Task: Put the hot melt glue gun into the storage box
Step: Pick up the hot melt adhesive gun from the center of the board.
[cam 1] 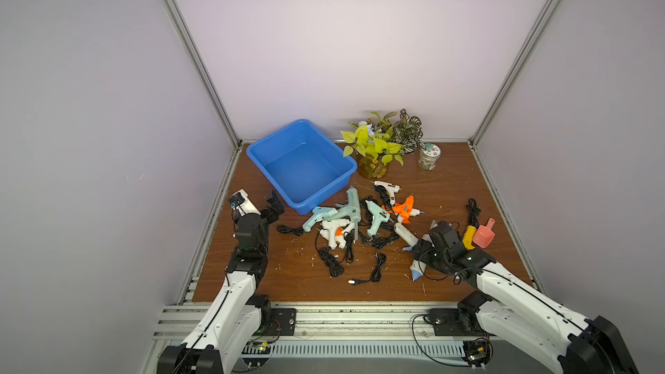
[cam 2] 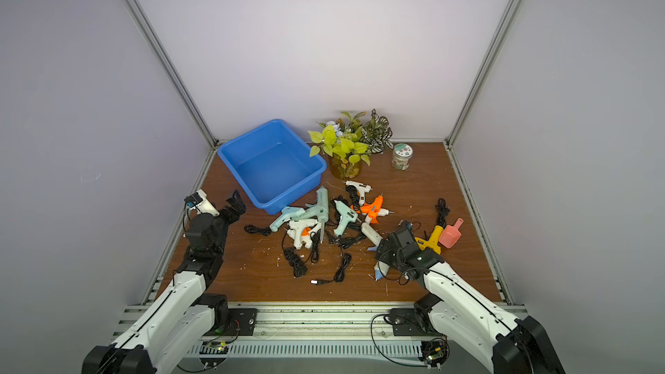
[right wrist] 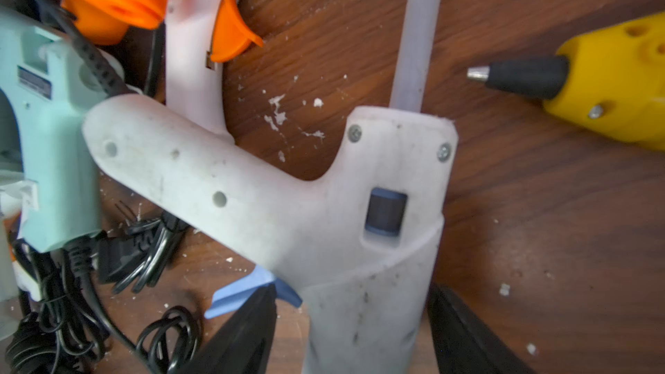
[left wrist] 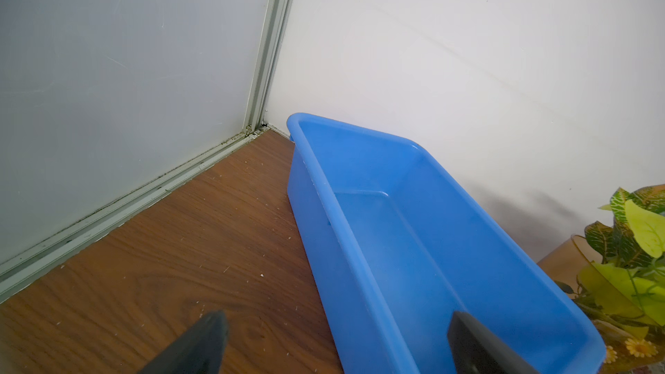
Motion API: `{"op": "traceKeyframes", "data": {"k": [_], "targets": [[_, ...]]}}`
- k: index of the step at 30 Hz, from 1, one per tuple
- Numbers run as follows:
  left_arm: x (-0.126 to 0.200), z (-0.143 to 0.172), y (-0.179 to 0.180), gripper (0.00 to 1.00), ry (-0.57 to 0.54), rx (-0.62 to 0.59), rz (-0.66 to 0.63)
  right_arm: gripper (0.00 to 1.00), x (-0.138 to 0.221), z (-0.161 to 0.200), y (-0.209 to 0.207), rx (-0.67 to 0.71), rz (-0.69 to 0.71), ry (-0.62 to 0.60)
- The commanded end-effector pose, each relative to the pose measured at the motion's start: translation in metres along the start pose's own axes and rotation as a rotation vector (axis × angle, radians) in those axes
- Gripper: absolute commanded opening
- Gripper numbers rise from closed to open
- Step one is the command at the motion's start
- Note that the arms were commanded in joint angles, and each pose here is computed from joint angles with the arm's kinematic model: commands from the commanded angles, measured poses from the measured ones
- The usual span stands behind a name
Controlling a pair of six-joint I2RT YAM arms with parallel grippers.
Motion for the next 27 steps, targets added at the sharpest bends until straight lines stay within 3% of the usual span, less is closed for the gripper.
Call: {"op": "traceKeyframes", "data": {"k": [1, 10, 14, 21, 27], "targets": [[-0.001, -0.009, -0.007, 1.0, -0.014, 0.013, 0.03, 0.72, -0.009, 0.015, -0.016, 0.007, 0.086, 0.082], [-0.006, -0.006, -0.01, 1.0, 0.008, 0.02, 0.053, 0.66, -0.003, 0.024, -0.03, 0.026, 0.164, 0.13], [-0.007, -0.005, -0.011, 1.0, 0.01, 0.027, 0.059, 0.59, -0.008, 0.021, -0.028, 0.026, 0.175, 0.115], [-0.006, -0.006, -0.011, 1.0, 0.009, 0.021, 0.062, 0.35, -0.013, 0.01, -0.011, 0.028, 0.14, 0.062], [-0.007, -0.011, -0.014, 1.0, 0.021, 0.009, 0.068, 0.04, 0.004, -0.011, 0.01, 0.086, 0.129, -0.044]]}}
Point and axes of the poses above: each gripper's point midway between its finger pads, its own x axis back along the fingers, its own y axis along the line the jaws close on, z = x × y, the point moved 9 cm from there along x, back along the fingers, and after that the axes turned 9 degrees about -x, right-handed, at the moved point
